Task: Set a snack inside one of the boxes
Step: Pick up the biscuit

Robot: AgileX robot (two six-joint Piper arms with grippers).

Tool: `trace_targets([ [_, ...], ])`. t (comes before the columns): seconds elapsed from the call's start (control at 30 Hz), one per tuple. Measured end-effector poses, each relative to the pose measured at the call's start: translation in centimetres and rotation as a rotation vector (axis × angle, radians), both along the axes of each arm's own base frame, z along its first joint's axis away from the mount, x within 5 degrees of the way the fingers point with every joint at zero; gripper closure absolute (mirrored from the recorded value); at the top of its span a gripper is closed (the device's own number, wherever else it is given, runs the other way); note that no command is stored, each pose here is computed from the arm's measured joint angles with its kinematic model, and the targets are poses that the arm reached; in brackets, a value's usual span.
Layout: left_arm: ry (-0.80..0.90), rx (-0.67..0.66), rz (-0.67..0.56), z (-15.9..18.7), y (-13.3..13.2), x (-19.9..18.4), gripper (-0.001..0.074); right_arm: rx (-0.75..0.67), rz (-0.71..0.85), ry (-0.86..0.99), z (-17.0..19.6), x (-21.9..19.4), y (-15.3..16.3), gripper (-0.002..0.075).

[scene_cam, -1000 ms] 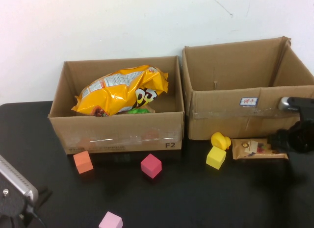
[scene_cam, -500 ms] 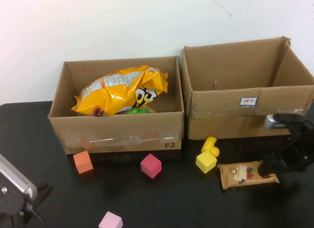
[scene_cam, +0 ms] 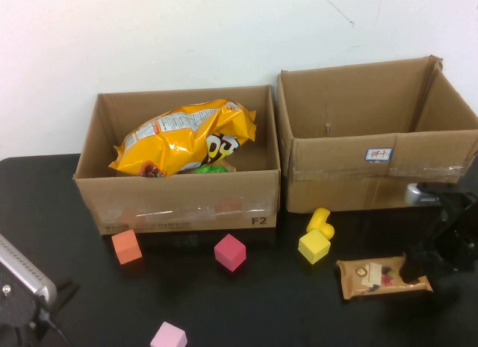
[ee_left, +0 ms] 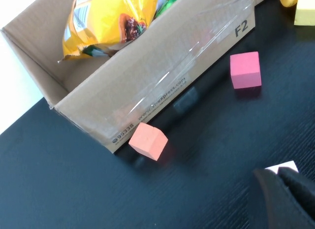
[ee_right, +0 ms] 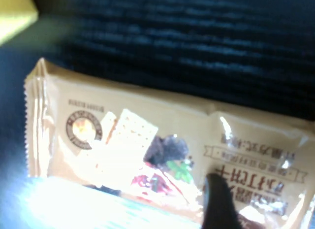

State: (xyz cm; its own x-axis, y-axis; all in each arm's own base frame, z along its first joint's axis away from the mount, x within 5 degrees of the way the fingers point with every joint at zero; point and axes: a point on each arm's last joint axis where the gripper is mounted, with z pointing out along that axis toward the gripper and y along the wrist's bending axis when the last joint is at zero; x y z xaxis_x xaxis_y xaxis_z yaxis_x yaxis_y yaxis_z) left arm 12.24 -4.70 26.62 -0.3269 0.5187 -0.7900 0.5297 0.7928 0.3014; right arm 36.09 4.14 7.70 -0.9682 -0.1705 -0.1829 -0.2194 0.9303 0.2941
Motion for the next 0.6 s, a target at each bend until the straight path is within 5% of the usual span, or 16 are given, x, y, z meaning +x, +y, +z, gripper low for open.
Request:
trace_targets([
  [0.6, -0.089, -0.026, 0.006, 1.1, 0.5, -1.3, 0.0736, 0.020, 0.219, -0.075, 2.9, -0.8, 2.6, 0.0333],
])
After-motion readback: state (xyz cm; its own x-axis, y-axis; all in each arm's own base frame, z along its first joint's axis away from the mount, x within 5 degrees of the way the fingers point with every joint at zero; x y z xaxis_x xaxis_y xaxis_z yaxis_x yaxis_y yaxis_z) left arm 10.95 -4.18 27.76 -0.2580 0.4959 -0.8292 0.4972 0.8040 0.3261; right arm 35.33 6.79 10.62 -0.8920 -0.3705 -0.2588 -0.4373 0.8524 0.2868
